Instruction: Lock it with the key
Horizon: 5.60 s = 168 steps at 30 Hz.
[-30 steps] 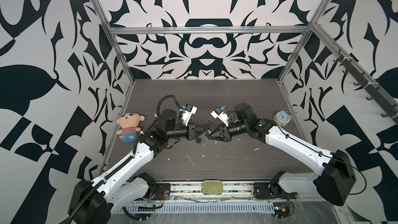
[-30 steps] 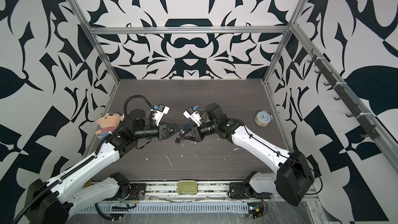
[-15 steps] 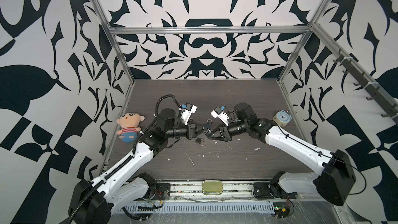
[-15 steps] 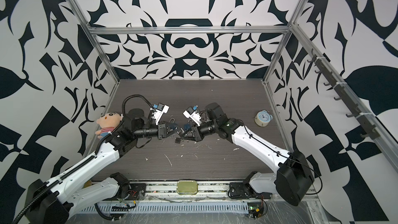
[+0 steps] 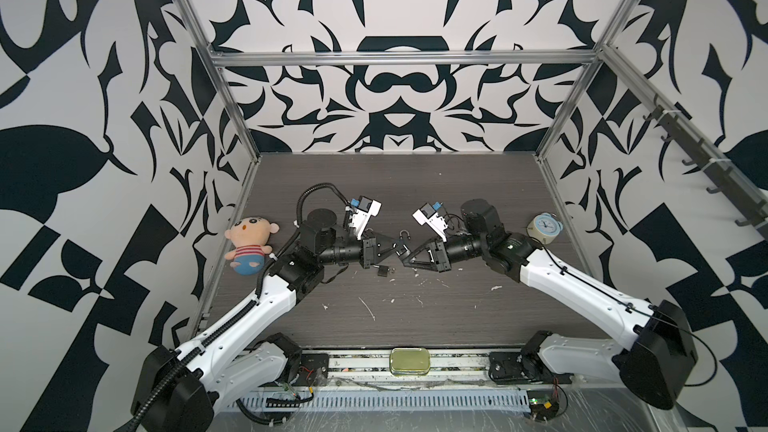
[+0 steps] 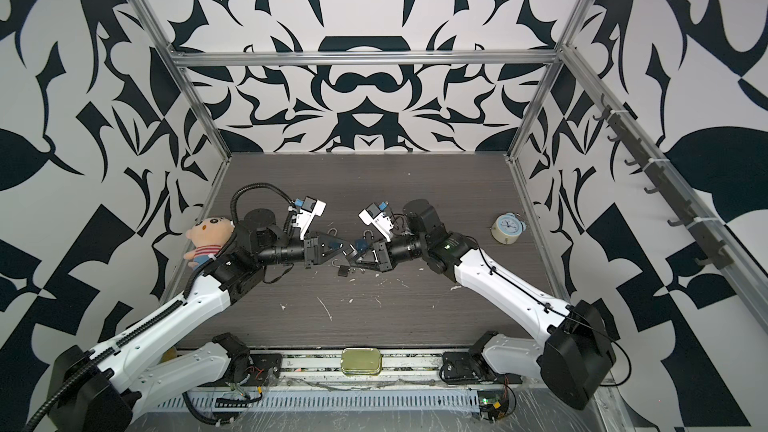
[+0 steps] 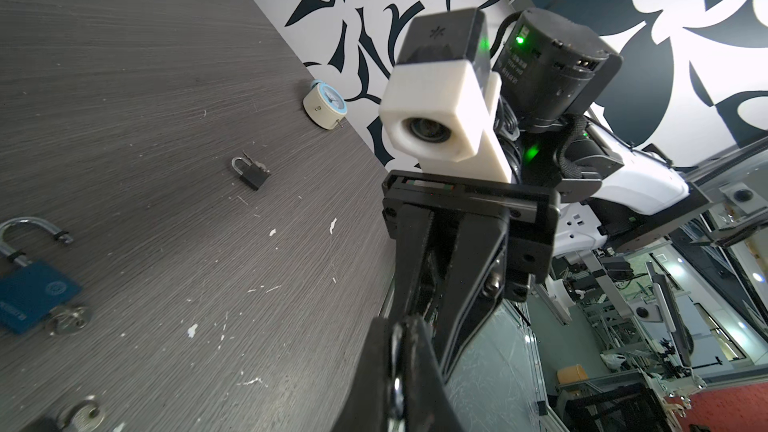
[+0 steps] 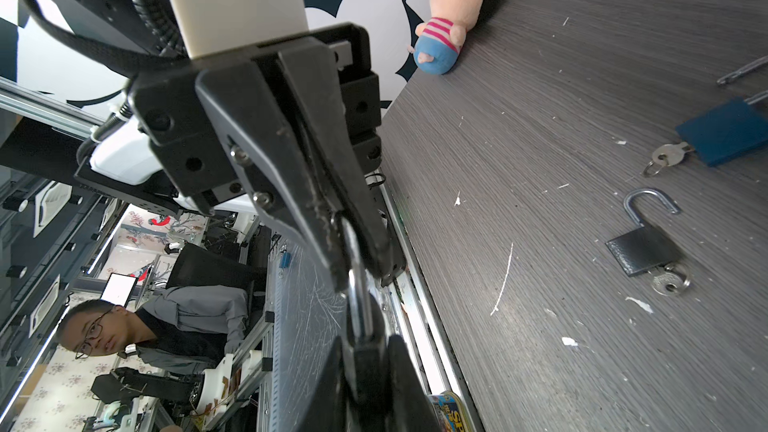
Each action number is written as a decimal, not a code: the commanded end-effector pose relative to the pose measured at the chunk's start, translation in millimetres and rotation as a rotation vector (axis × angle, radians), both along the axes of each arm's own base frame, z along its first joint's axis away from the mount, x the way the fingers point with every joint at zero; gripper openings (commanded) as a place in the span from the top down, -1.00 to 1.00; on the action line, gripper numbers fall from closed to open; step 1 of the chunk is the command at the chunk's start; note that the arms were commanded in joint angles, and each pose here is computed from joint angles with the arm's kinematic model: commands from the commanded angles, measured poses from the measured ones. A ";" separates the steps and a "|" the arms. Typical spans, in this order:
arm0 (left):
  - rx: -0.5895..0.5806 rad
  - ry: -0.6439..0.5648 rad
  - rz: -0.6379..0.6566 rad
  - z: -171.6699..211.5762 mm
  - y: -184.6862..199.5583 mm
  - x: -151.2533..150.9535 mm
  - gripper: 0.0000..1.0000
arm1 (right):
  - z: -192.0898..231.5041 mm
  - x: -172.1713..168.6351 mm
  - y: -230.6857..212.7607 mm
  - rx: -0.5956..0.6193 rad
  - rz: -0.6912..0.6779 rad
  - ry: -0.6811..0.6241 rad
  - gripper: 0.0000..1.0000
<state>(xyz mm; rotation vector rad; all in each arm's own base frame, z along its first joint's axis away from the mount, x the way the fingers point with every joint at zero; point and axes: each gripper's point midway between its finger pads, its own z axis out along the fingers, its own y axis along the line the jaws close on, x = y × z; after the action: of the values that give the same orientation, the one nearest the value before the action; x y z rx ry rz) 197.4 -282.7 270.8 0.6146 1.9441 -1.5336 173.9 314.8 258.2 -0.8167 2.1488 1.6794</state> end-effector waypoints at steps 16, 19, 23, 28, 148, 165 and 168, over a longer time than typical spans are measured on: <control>0.140 0.101 0.079 -77.6 6.5 11.6 1.00 | 83.0 -21.0 2.3 0.264 0.122 -0.117 1.00; 0.137 0.116 0.080 -81.7 6.4 11.3 1.00 | 84.3 -18.6 2.9 0.270 0.115 -0.119 1.00; 0.128 0.138 0.072 -84.9 6.3 8.0 1.00 | 85.4 -14.4 3.3 0.271 0.103 -0.125 1.00; 0.126 0.153 0.075 -90.8 9.4 3.0 1.00 | 88.1 -9.2 4.4 0.280 0.086 -0.127 1.00; 0.219 0.123 0.226 -90.6 11.2 -29.3 1.00 | 50.7 76.5 24.3 0.201 -0.140 -0.124 0.82; 0.112 0.111 0.280 -24.9 17.6 21.0 1.00 | 25.4 65.4 -3.9 0.209 -0.229 -0.073 0.13; 0.090 0.095 0.270 -7.0 15.5 21.5 1.00 | 15.9 68.2 -9.8 0.207 -0.251 -0.054 0.14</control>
<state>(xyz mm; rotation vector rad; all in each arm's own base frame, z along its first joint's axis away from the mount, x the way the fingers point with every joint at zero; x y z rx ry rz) 221.7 -262.3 236.5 0.2504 2.1398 -1.2826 238.2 310.5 265.6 -0.5203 1.9715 1.6973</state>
